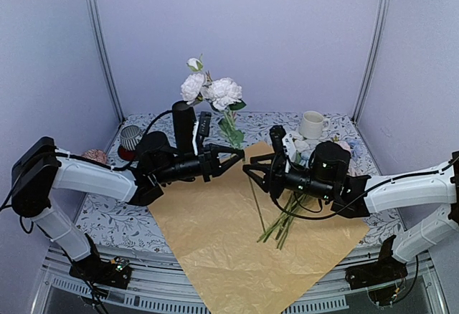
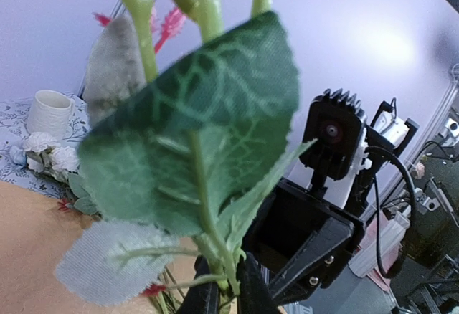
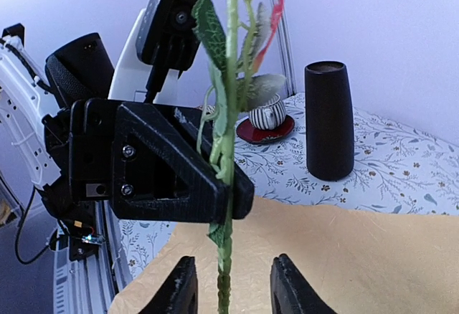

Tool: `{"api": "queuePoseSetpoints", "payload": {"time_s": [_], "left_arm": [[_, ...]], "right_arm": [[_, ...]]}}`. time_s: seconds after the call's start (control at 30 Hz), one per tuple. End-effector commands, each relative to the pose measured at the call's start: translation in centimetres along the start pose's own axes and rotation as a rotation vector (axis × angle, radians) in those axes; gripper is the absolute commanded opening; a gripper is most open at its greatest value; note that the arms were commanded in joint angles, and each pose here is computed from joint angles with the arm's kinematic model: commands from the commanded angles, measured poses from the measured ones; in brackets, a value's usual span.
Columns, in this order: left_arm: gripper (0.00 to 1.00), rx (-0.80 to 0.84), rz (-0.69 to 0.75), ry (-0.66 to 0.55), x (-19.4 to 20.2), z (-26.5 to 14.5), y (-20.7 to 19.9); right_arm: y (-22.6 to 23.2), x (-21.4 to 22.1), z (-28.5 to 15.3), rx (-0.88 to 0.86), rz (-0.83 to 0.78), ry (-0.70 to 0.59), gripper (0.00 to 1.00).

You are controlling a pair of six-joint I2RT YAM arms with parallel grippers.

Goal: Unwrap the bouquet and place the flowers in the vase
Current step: Pass from the right arm to the left, then place the fake flower in the vase.

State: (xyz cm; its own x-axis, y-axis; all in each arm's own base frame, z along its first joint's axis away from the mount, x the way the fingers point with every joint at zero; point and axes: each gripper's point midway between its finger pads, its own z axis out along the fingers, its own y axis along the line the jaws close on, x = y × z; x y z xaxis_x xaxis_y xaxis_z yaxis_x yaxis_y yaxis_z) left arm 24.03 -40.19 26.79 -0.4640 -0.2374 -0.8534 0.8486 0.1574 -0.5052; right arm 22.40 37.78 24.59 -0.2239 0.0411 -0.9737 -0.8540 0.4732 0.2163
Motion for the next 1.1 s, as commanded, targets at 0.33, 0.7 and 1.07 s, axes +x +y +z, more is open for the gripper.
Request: {"api": "queuePoseSetpoints", "payload": {"time_s": [0.33, 0.7, 1.07], "left_arm": [[0.07, -0.227, 0.099, -0.054, -4.4, -5.6, 3.9], [0.05, -0.487, 0.26, -0.161, -14.1, -11.1, 6.0], [0.04, -0.61, 0.349, -0.34, -25.0, -16.0, 6.0]], "right_arm": [[-4.2, -2.8, -5.2, 0.14, -0.003, -0.121, 0.8], [-6.0, -5.6, -5.5, 0.249, -0.163, -0.133, 0.99], [-9.2, -0.6, -6.2, 0.386, -0.26, -0.157, 0.99]]}}
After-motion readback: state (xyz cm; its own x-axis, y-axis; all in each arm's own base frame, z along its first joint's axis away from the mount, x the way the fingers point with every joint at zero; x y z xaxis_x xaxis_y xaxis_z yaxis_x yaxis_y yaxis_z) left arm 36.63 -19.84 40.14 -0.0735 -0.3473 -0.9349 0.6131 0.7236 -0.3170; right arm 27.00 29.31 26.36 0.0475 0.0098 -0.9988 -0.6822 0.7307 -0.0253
